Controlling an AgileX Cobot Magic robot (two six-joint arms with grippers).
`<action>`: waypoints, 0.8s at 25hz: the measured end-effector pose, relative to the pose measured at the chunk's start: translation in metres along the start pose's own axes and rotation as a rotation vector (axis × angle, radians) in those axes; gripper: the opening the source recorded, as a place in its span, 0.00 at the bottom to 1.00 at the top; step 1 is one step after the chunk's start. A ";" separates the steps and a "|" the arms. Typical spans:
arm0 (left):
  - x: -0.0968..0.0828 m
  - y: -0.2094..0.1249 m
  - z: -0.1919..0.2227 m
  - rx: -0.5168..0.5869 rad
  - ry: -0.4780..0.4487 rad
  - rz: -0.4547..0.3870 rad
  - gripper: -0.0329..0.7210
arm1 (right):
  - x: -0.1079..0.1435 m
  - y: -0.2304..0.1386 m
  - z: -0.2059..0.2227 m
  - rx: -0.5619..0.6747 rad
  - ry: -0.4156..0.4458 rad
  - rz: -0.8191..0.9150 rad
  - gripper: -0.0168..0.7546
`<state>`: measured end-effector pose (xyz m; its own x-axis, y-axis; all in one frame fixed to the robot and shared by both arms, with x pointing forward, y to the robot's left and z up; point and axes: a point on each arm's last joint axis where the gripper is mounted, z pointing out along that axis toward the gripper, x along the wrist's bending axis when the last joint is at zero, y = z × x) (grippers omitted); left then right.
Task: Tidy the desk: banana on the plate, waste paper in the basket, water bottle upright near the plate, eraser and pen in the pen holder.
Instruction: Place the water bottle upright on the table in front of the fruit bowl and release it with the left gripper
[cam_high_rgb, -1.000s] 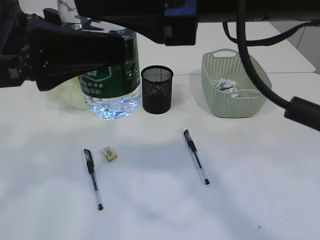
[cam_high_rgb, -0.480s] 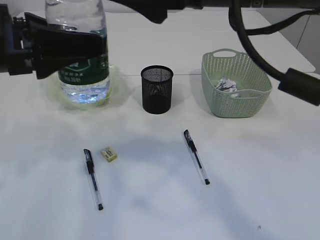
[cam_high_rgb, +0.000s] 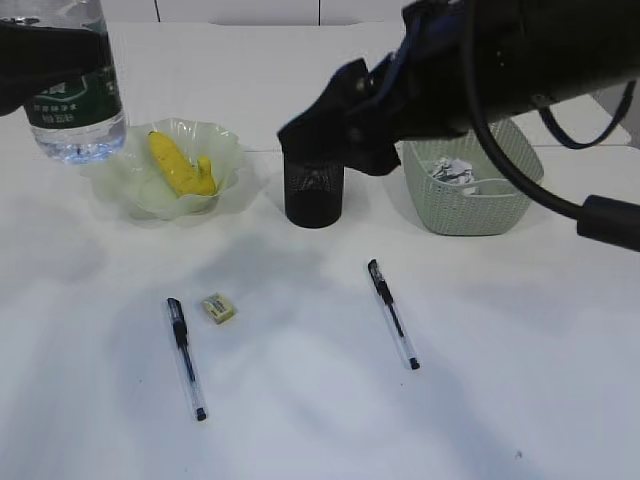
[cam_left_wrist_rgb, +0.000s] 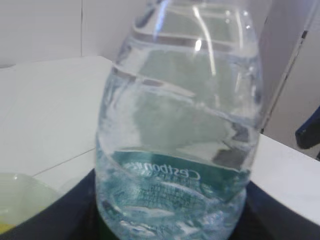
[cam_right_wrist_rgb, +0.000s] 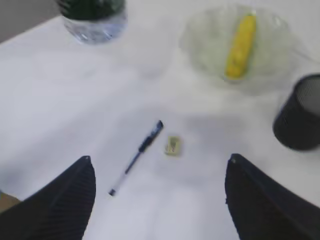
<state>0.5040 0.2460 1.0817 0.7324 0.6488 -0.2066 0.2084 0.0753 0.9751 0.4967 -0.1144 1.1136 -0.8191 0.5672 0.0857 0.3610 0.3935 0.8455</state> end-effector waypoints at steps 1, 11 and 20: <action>0.002 0.000 -0.002 -0.001 0.013 0.001 0.59 | -0.003 -0.004 0.000 0.046 -0.039 0.035 0.79; 0.013 -0.004 -0.003 0.028 0.100 0.037 0.59 | -0.034 -0.043 -0.017 0.464 -0.443 0.135 0.79; 0.015 -0.004 -0.003 0.029 0.110 0.040 0.59 | -0.038 -0.046 -0.021 0.506 -0.494 0.121 0.79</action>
<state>0.5122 0.2575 1.0748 0.6656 0.7298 -0.1561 0.2006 0.0265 0.9793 0.5019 -0.1694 1.0826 -0.5061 0.8422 -0.1862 0.6971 0.5265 0.4866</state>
